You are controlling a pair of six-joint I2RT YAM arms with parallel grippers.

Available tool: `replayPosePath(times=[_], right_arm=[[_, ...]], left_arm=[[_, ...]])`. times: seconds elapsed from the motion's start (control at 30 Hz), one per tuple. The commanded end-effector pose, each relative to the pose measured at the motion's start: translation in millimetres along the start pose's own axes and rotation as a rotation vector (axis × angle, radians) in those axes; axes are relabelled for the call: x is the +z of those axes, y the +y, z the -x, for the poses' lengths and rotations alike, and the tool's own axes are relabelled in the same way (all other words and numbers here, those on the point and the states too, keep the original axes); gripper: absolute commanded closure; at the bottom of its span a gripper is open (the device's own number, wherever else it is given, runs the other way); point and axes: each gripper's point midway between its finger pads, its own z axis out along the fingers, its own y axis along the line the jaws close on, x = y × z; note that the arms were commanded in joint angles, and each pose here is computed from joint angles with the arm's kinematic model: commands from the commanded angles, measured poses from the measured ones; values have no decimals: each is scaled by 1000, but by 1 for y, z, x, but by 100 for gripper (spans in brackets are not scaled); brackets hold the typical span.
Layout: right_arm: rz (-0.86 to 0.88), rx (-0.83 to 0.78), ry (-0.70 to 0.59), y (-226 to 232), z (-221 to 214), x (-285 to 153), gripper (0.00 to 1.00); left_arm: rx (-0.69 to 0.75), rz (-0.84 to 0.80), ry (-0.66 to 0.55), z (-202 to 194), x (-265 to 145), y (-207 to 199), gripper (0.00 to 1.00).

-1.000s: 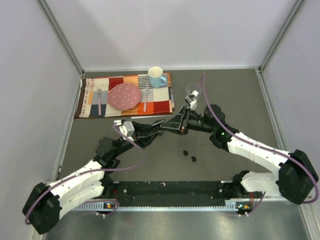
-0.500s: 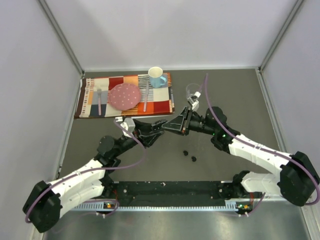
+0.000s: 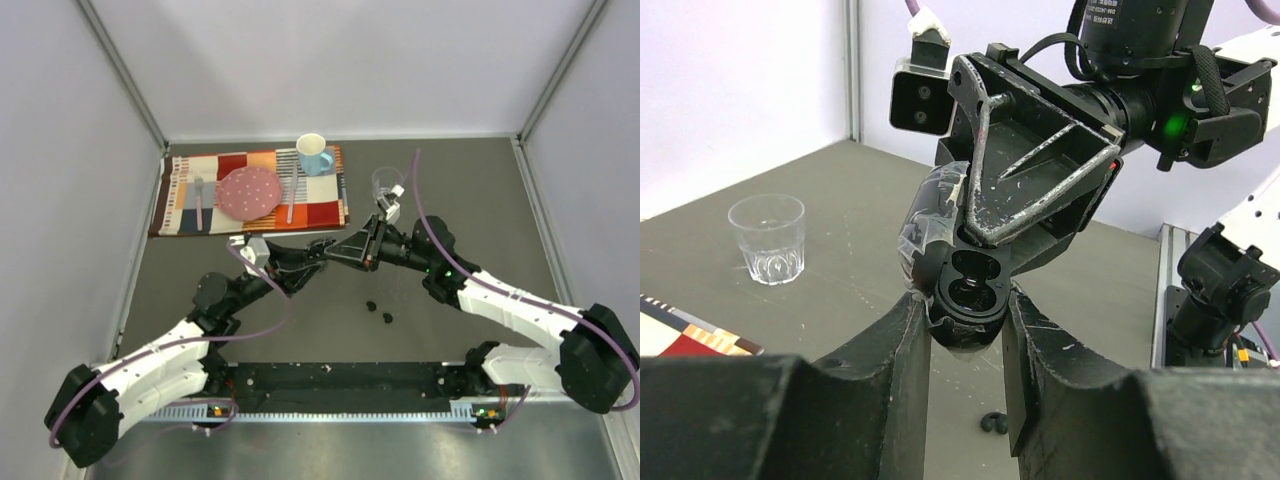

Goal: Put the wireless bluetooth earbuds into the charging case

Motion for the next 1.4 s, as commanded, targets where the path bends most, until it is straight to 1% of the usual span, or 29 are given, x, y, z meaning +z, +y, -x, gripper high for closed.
replayPosePath(times=[0.0,0.03,0.13,0.2,0.27,0.33,0.37,0.4,0.47,0.5,0.57,0.6,0.63,0.7,0.83,0.87,0.9,0.93,0.97,1.0,1.03,1.07,1.1,1.13,1.2,1.23,1.33,1.37], right_arm=[[79,-32,-13,22,1,-5,100],[81,-33,-12,23,1,-5,100],[68,-25,5,21,-1,-3,100],[57,-16,12,17,-2,-2,100],[48,-9,15,15,-2,-1,100],[43,-5,28,12,-4,0,100],[41,0,32,12,-5,0,96],[43,-4,34,12,-5,0,85],[44,-9,36,12,-5,0,73],[48,-12,36,13,-5,0,63],[48,-18,31,13,-5,0,51],[49,-23,28,14,-4,-1,40],[39,-23,22,12,-3,-1,33],[31,-43,10,13,-1,-3,24],[-8,-109,-58,14,10,-15,21],[-60,-141,-61,4,9,-19,21],[-62,-180,-84,13,11,-29,21],[-108,-202,-126,8,17,-34,21],[-147,-267,-148,4,21,-41,21],[-233,-270,-151,-8,17,-56,22],[-295,-286,-213,-17,27,-65,23],[-347,-290,-226,-27,26,-74,25],[-415,-289,-228,-41,22,-87,29],[-486,-284,-263,-55,26,-97,30],[-572,-275,-251,-77,20,-108,33],[-636,-258,-213,-94,12,-115,34],[-749,-194,-129,-131,-10,-128,41],[-773,-162,-118,-140,-15,-130,46]], left_arm=[[34,-15,-63,16,-1,-4,71],[35,-16,-62,15,-1,-4,68],[53,-31,-71,18,-1,-7,75],[75,-47,-74,19,-2,-9,96],[90,-64,-74,19,-2,-12,100],[104,-72,-78,20,-2,-13,100],[108,-72,-80,20,-2,-13,100],[113,-73,-83,20,-3,-14,100],[121,-71,-84,20,-4,-13,100],[125,-70,-86,21,-4,-13,100],[127,-68,-85,20,-5,-13,100],[126,-58,-87,19,-6,-11,100],[125,-53,-86,18,-7,-10,100],[125,-41,-91,18,-9,-9,100],[130,-12,-89,16,-12,-5,100],[131,-4,-89,16,-13,-3,100],[131,7,-82,13,-15,-2,100],[132,25,-85,13,-16,1,100],[135,35,-92,15,-18,2,100],[129,49,-85,12,-20,4,100],[128,70,-89,12,-21,7,100],[127,79,-89,12,-23,9,100],[128,86,-91,11,-25,9,100],[133,93,-88,10,-26,10,100],[141,95,-94,13,-27,10,100],[140,99,-82,11,-28,11,100],[142,97,-82,13,-29,10,100],[141,93,-81,13,-29,8,100]])
